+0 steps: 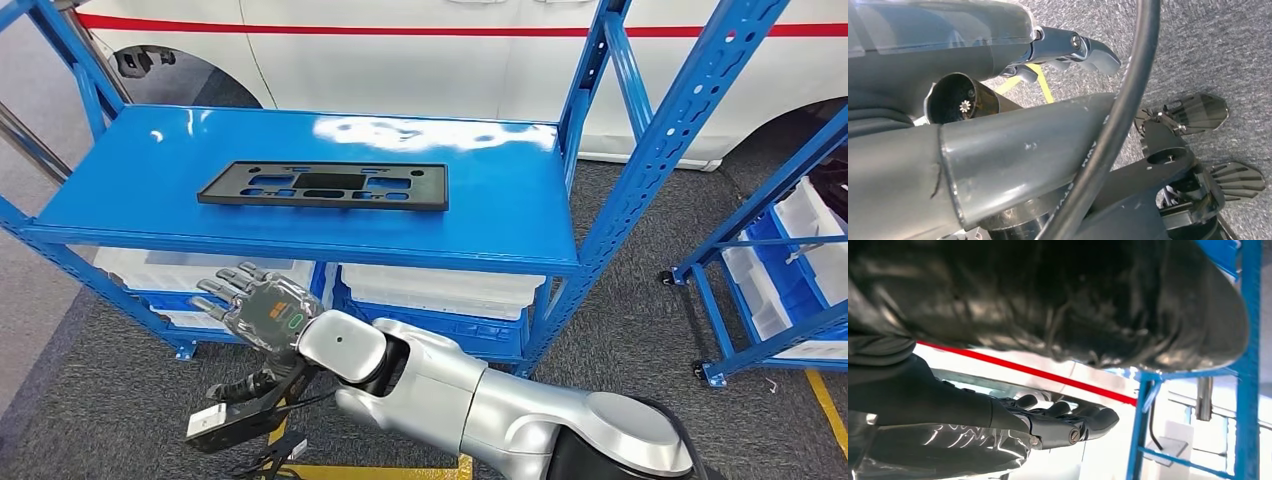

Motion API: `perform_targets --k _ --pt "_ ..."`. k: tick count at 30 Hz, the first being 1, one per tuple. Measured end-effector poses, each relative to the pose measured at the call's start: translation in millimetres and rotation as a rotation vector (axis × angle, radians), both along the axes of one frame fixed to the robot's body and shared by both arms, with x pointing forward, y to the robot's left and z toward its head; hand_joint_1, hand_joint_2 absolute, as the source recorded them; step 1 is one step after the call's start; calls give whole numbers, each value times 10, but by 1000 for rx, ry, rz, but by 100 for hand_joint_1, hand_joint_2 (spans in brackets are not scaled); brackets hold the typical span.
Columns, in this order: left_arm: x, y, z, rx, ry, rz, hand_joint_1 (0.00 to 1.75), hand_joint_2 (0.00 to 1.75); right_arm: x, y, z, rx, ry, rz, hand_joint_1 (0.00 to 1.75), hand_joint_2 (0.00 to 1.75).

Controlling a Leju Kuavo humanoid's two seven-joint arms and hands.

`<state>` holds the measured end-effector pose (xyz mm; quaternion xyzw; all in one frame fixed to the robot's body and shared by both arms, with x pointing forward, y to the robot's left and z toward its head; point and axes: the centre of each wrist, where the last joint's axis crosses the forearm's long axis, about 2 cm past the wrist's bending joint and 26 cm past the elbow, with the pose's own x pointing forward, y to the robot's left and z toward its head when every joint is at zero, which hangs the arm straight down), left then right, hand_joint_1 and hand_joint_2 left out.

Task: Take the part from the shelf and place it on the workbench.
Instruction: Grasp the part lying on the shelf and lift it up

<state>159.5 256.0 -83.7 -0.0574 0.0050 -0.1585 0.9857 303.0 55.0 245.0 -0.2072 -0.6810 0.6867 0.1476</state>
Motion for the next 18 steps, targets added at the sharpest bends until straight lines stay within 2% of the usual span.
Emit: perform_targets --k 18 --pt "-47 -38 -12 -10 24 -42 0 0 68 -46 -79 -2 46 -10 0 0"
